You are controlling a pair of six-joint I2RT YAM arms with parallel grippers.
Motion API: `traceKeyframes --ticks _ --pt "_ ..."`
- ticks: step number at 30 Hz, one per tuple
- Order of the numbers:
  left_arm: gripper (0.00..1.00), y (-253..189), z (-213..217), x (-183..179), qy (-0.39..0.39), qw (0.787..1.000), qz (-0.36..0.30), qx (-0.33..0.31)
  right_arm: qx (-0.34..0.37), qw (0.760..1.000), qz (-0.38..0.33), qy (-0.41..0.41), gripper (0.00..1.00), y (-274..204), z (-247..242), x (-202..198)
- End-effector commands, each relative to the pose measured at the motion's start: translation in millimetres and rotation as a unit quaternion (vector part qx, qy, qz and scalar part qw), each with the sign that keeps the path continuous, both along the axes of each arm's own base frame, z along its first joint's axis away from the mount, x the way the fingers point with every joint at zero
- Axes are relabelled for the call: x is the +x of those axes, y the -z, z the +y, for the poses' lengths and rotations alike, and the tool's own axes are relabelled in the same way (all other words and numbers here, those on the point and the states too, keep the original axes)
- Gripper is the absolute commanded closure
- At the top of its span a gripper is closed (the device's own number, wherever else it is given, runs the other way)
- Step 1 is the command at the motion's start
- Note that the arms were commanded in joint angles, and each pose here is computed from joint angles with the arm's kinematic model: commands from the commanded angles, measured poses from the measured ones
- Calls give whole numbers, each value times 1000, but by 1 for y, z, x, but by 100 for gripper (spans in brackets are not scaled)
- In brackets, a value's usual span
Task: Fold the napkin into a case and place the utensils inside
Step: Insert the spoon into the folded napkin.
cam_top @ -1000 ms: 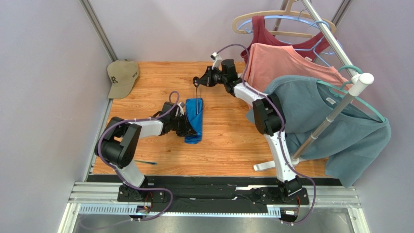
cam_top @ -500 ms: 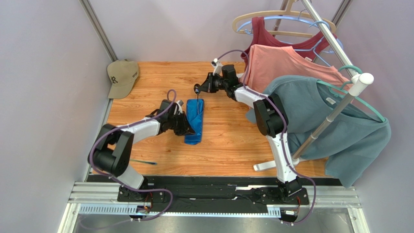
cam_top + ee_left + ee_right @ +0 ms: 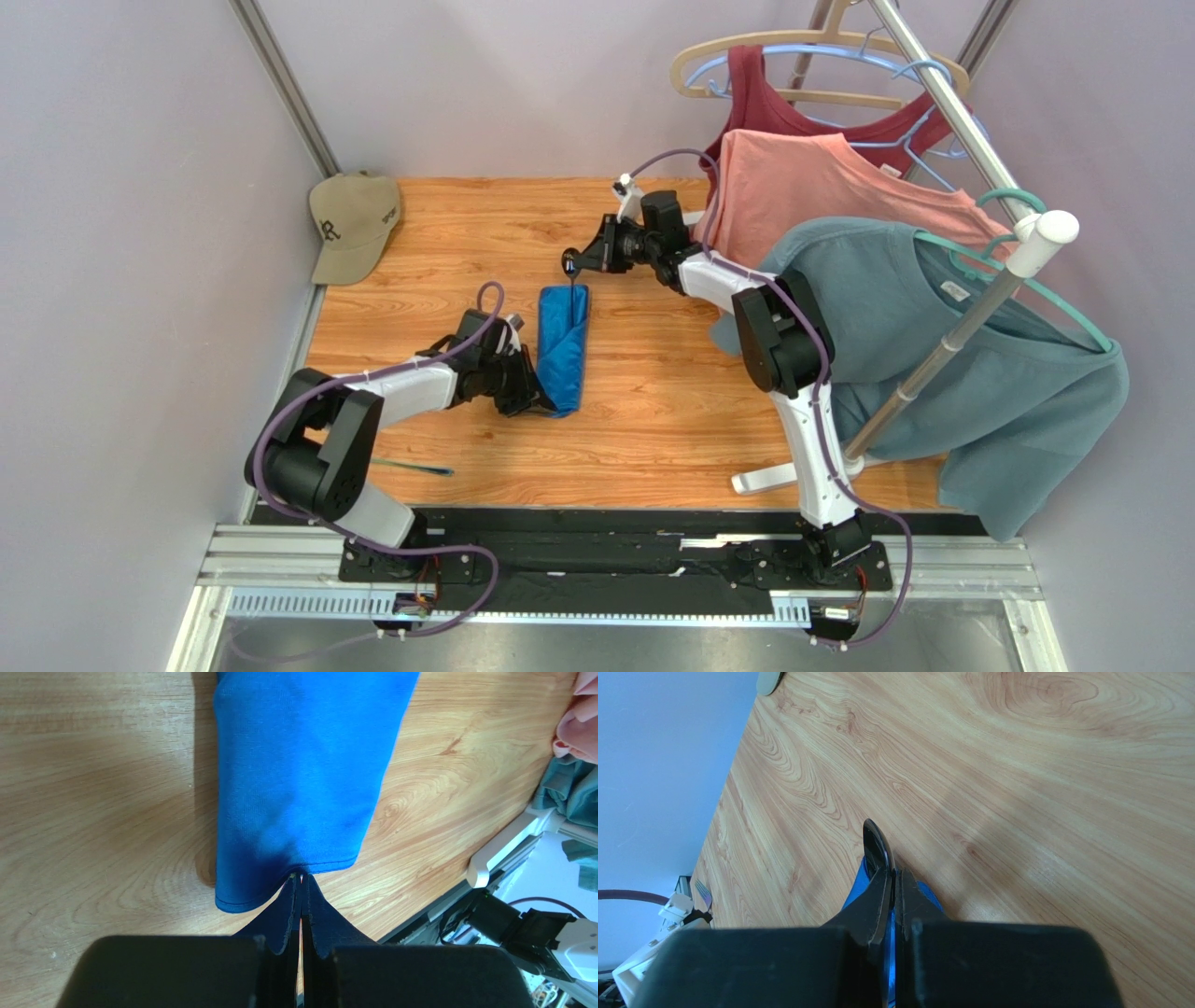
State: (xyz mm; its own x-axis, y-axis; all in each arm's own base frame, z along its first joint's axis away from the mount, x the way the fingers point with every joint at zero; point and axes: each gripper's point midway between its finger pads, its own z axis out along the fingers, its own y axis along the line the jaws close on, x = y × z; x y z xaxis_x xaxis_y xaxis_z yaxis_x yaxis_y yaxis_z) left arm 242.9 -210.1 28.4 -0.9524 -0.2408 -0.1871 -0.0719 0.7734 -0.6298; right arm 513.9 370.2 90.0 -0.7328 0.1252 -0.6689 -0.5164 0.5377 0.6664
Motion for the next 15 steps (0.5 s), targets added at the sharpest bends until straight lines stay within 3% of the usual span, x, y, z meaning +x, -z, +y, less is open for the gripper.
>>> traceKeyframes --ticks 1,15 --pt "100 -2 -5 9 -7 1000 -21 -11 15 1000 -9 8 100 -35 0 -6" --pt "100 -2 -10 10 -18 999 -24 -15 -30 997 62 39 100 -13 -11 -39"
